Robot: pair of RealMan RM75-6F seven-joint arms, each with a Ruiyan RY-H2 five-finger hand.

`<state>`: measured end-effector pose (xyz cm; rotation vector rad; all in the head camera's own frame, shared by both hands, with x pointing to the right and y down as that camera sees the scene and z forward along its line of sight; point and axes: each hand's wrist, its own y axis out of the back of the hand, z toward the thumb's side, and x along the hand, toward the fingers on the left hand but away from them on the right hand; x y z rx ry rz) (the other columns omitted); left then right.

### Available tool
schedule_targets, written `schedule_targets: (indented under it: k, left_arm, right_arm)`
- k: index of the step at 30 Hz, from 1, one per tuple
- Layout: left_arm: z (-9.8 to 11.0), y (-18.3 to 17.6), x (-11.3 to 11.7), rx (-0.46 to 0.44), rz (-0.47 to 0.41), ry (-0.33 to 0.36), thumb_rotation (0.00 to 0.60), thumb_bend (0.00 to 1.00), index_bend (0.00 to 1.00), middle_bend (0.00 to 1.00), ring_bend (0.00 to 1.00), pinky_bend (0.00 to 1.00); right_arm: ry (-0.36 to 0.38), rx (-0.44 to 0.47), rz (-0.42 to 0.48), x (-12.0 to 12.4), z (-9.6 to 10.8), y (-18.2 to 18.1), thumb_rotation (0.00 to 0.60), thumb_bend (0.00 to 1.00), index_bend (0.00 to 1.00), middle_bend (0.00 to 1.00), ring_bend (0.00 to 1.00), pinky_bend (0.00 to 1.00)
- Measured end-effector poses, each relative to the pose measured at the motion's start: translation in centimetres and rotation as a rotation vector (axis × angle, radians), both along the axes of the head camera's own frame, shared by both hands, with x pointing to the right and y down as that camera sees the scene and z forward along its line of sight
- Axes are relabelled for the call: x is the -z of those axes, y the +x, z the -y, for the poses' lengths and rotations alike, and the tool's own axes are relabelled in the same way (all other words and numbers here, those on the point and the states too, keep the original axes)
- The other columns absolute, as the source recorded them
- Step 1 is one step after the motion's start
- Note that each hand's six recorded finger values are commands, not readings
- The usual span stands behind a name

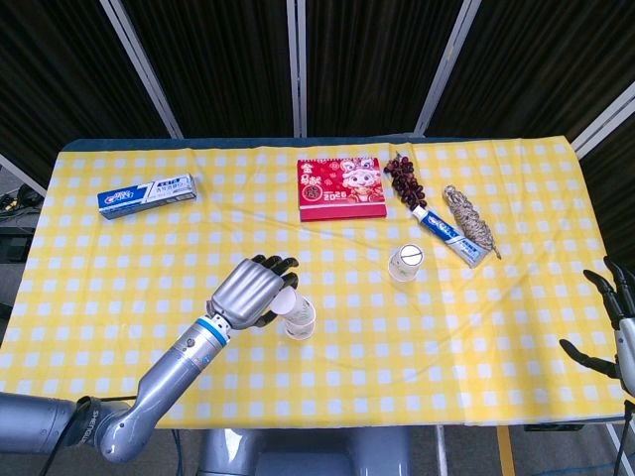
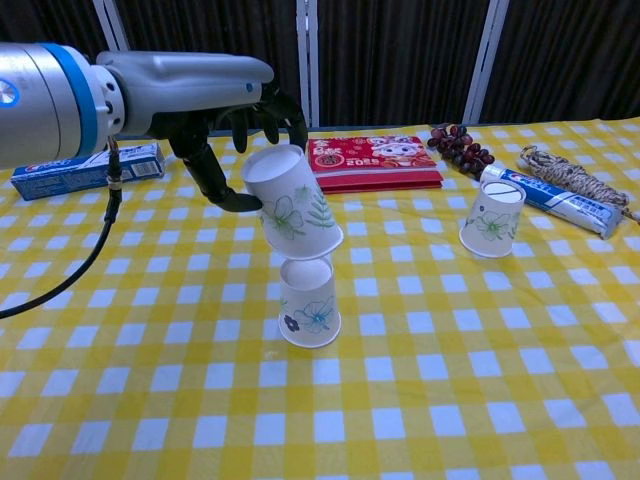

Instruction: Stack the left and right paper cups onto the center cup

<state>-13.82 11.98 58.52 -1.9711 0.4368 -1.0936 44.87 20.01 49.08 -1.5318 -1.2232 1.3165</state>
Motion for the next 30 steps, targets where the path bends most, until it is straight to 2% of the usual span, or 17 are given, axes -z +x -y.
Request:
schedule_targets:
  k: [10,17,19,21,24,30]
  left_arm:
    - [-1.0,0.6,-2.2,-0.013,0.043,-0.029,0.600,0.34,0.37,0.14,0.21,0.31]
    - [-1.1,1.4,-2.7,-0.016,0.044,-0.029,0.600,0.34,0.36,0.10,0.17,0.30]
    - [-1.1,1.6,-2.8,-0.013,0.038,-0.031,0.600,0.32,0.34,0.08,0.15,0.28]
    - [-1.2,1.8,-2.8,-0.014,0.034,-0.036,0.600,0.25,0.27,0.02,0.10,0.23]
    - [-1.5,1.9,-2.9,-0.021,0.037,-0.049,0.600,0.18,0.18,0.00,0.04,0.19]
    - [-1.5,1.3,-3.0,-0.020,0.072,-0.065,0.600,0.17,0.14,0.00,0.00,0.15]
  right_arm:
    - [0.000,-0.006,0.007,0.1,0.0,0.1,0.600,0.00,0.17,0.00,0.00,0.00]
    - [0.005,-0.008,0.013,0.3,0.0,0.1,0.600,0.00,0.17,0.00,0.00,0.00]
    - [0.007,-0.008,0.014,0.3,0.0,0.1,0.600,0.00,0.17,0.00,0.00,0.00]
    - [0.010,-0.010,0.017,0.4,0.0,0.2,0.600,0.00,0.17,0.00,0.00,0.00]
    - [0.014,-0.013,0.021,0.5,0.1,0.2,0.600,0.00,0.17,0.00,0.00,0.00]
    - [0.015,-0.014,0.022,0.5,0.1,0.3,0.600,0.00,0.17,0.00,0.00,0.00]
